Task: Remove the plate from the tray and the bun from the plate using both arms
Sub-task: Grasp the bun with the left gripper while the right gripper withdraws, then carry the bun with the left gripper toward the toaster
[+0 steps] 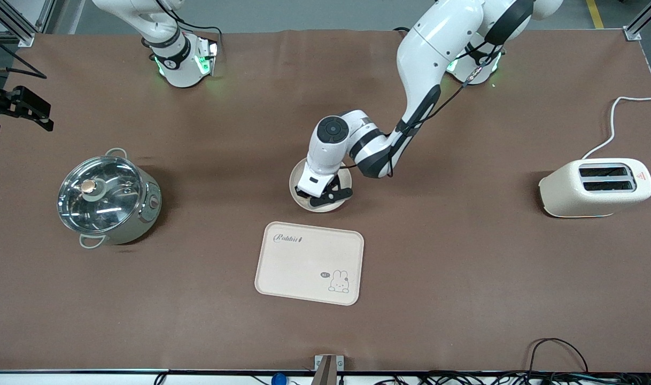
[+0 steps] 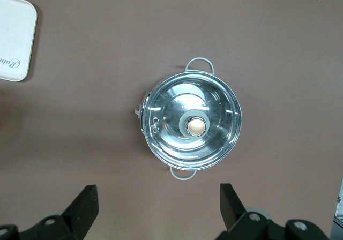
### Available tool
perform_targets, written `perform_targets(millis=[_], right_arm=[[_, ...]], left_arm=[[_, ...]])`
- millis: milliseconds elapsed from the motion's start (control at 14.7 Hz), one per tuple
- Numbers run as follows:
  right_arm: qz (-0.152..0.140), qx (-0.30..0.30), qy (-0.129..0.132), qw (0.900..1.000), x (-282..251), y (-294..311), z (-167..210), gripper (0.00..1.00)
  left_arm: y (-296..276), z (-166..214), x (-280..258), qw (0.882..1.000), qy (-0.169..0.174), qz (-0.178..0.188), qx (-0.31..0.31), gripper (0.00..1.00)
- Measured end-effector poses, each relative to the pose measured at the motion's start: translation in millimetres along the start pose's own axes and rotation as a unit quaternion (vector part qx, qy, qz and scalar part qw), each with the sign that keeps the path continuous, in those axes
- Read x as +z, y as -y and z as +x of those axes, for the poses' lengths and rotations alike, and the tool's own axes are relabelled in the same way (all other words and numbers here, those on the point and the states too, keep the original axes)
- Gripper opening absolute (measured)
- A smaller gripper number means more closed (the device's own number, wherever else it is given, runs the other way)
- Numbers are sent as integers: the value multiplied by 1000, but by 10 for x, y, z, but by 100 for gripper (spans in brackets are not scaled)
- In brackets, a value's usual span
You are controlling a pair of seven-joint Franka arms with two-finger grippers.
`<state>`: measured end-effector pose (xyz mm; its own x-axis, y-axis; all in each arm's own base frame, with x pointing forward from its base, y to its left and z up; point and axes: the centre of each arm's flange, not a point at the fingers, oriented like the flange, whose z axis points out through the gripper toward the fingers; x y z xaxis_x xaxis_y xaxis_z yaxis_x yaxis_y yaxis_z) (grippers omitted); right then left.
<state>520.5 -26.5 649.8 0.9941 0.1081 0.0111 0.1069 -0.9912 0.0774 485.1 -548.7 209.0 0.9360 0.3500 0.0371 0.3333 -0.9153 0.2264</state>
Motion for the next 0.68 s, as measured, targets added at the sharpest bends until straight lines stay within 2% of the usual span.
perform_targets(millis=[136, 340, 475, 679], right_arm=[[0, -1, -1, 1000, -4, 10, 3, 100], [-1, -10, 0, 1000, -13, 108, 15, 100], [-1, -14, -1, 1000, -19, 149, 20, 100], [-1, -14, -4, 1000, -32, 145, 25, 100]], left_arm=[[-45, 167, -355, 1000, -5, 24, 8, 7], [191, 789, -1225, 991, -6, 83, 109, 7], [675, 1429, -1553, 980, 3, 110, 165, 7], [1626, 2283, -1477, 968, 33, 132, 209, 7]])
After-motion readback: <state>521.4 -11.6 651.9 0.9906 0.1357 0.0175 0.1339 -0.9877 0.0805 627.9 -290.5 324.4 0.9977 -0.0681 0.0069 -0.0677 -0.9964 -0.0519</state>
